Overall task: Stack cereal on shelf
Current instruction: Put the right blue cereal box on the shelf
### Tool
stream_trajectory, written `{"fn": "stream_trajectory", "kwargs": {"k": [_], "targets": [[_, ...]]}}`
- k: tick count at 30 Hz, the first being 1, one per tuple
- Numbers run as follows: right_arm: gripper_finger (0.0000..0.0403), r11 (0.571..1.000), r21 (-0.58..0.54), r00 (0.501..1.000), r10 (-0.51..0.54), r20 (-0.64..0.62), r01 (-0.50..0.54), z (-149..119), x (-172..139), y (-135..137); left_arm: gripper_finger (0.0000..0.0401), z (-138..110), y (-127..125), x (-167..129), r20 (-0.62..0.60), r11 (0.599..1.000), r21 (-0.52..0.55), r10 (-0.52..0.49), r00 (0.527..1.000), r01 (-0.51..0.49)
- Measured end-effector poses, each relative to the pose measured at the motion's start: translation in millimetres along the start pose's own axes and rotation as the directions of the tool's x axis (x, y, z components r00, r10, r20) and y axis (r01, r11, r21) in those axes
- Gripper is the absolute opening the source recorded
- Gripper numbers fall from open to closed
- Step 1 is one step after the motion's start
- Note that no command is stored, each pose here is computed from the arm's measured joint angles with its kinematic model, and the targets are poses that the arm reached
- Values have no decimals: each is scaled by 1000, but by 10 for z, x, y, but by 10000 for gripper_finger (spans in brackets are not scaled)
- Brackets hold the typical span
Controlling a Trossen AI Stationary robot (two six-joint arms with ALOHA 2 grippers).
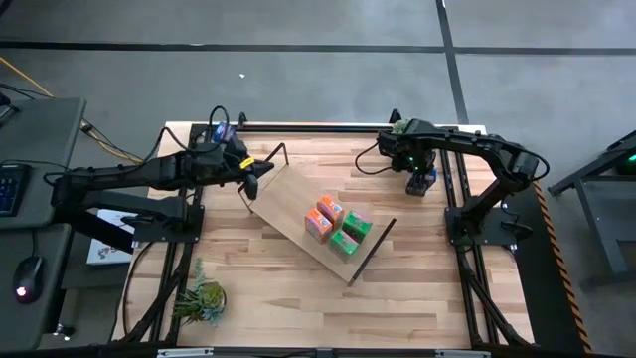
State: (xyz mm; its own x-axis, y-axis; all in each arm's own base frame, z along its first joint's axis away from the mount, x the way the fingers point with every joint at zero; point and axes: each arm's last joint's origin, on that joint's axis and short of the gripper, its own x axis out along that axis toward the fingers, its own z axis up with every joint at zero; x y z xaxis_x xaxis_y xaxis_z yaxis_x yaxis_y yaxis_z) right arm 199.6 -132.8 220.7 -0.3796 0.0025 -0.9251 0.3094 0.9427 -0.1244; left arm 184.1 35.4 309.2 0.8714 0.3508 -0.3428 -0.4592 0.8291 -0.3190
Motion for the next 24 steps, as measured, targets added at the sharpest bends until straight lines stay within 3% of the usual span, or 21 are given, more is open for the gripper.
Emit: {"fn": "stream_trajectory", "kwargs": {"k": [10,17,20,24], "targets": [[138,999,35,1000,12,19,-13,-169,-102,16,0,69,14,-189,68,999,-14,-29,997,30],[108,991,91,977,83,196,-102,-402,-426,29,0,116,30,-338,123,999,-9,-44,991,45],[107,971,121,927,153,342,-204,-486,-740,52,0,231,10,-457,177,998,22,-54,983,51],[106,942,132,775,169,609,-309,-480,-1321,156,0,460,-29,-656,286,997,73,-35,958,14]]}}
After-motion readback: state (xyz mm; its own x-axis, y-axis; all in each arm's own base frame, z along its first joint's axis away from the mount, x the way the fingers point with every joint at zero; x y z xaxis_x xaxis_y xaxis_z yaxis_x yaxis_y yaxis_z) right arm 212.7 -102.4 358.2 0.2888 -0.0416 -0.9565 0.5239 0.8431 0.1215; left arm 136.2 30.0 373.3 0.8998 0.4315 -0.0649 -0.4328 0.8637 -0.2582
